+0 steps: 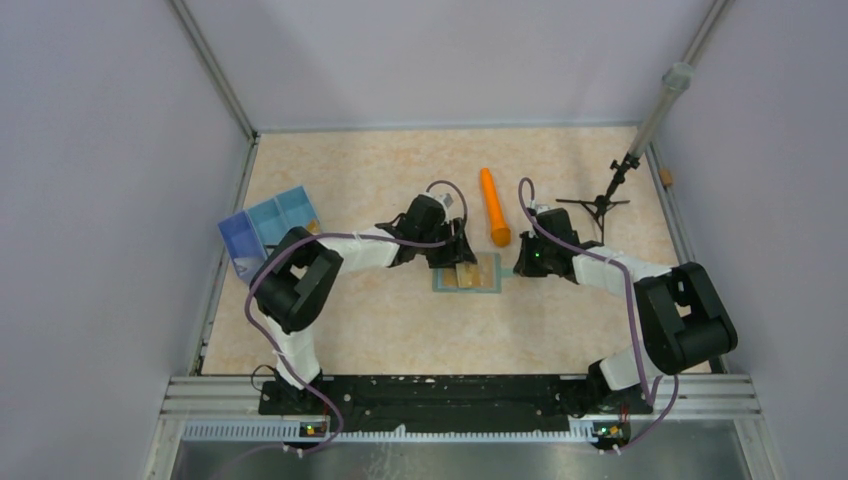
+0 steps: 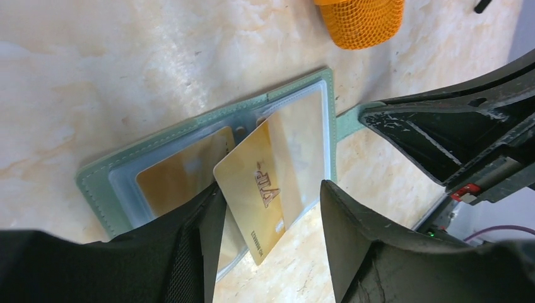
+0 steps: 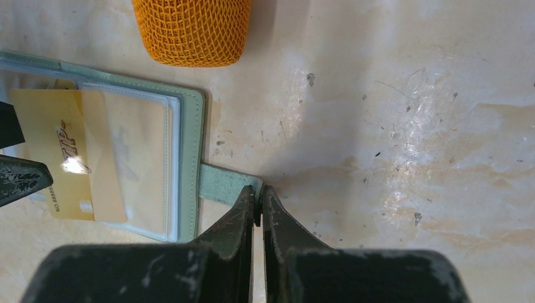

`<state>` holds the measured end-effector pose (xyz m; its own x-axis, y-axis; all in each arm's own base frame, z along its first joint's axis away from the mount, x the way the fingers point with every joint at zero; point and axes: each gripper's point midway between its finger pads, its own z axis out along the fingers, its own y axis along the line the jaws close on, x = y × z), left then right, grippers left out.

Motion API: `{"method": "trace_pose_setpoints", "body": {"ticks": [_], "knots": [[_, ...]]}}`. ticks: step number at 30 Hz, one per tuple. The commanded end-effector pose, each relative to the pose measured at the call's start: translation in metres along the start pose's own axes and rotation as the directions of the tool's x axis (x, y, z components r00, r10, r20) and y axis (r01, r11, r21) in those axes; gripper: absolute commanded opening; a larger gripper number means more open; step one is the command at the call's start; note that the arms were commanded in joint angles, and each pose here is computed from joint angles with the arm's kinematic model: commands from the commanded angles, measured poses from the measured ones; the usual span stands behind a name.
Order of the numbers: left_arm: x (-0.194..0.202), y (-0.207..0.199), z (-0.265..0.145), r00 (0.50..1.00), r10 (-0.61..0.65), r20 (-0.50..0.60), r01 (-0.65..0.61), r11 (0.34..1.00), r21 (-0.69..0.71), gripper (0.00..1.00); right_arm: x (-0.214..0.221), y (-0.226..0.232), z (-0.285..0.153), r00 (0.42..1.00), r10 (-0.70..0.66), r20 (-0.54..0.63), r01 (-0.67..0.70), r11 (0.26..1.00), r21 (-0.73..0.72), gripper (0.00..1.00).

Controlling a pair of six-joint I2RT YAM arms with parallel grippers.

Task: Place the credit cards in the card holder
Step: Insert the credit card into the card holder.

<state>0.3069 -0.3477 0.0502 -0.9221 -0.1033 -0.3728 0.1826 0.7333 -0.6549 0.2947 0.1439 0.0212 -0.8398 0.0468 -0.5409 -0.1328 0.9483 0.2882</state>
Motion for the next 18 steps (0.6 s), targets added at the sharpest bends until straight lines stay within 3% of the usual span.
{"method": "trace_pose_setpoints", "body": {"ticks": [1,8,18], "knots": [[0.005,0.03,-0.02,0.999,0.034,-0.011,-0.035,0.983,-0.182,0.61,-0.008,-0.001,-0.006,1.0,-0.005,0.027,0.005,1.0,0.006,0.0],[0.007,0.017,-0.029,0.999,0.046,0.014,-0.042,0.978,-0.206,0.61,-0.008,-0.001,-0.005,1.0,-0.005,0.026,0.005,1.0,0.006,0.0],[0.022,0.002,-0.008,0.999,0.032,-0.014,-0.034,0.988,-0.15,0.56,-0.007,-0.001,-0.005,1.0,-0.005,0.022,0.005,1.0,0.004,0.0]]}}
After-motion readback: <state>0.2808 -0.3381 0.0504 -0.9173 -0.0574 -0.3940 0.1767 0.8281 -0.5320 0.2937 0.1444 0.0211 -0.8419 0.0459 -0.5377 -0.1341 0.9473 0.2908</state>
